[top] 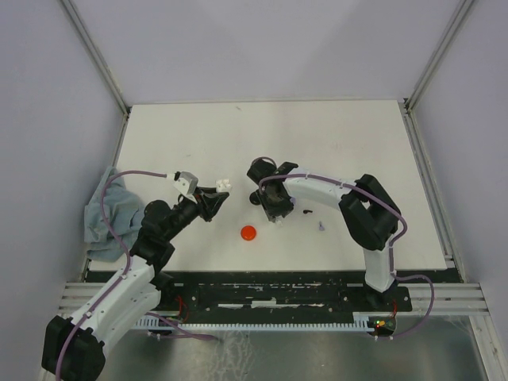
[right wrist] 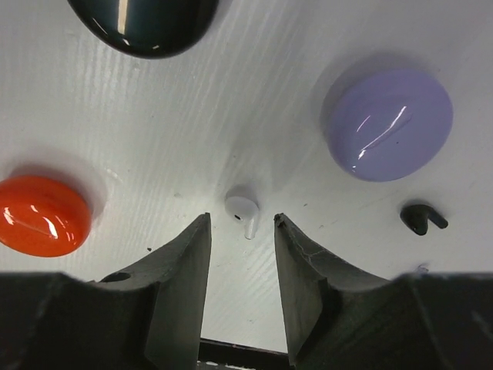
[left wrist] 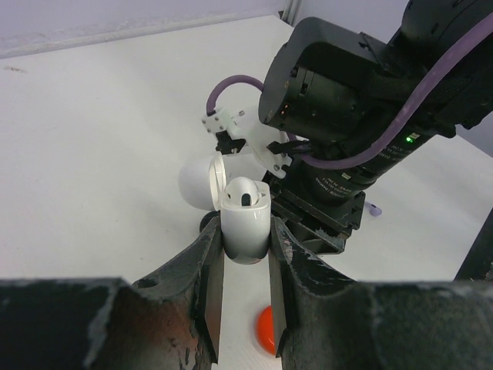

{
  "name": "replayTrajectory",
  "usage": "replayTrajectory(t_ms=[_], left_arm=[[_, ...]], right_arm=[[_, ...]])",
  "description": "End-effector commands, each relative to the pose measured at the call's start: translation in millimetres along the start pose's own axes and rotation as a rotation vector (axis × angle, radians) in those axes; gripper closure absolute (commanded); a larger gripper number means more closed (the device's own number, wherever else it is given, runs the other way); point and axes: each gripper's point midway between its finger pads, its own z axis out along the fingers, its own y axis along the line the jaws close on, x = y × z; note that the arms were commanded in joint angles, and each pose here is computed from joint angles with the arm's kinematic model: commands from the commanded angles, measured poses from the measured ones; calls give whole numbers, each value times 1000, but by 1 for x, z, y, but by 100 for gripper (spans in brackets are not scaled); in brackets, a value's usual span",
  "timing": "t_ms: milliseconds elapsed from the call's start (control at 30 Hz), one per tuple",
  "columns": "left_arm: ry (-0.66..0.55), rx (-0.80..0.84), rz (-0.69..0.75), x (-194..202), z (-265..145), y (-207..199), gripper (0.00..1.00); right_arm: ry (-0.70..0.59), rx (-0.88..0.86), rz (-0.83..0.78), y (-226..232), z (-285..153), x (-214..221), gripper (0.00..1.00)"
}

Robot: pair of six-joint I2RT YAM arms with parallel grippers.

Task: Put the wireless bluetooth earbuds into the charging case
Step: Place the earbud at the center of the board, then pick up the earbud from the center of the board.

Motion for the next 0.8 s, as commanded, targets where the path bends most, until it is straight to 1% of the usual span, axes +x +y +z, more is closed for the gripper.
replayTrajectory(t_ms=[0,333,500,600,767], left_arm=[[-74,30,47,-22,1,-7,97],[-74,31,47,-22,1,-7,97],[-76,34,48,-22,1,-8,97],[-77,40,49,-23,1,-9,97],[-86,52,49,-25,1,-11,97]], right_arm=[[48,4,14,1,-1,4,54],[74,-10,6,8,15,3,59],[92,3,-1,5,19,9,68],[81,9,-3,3,16,9,72],[32,4,-17,0,2,1,76]])
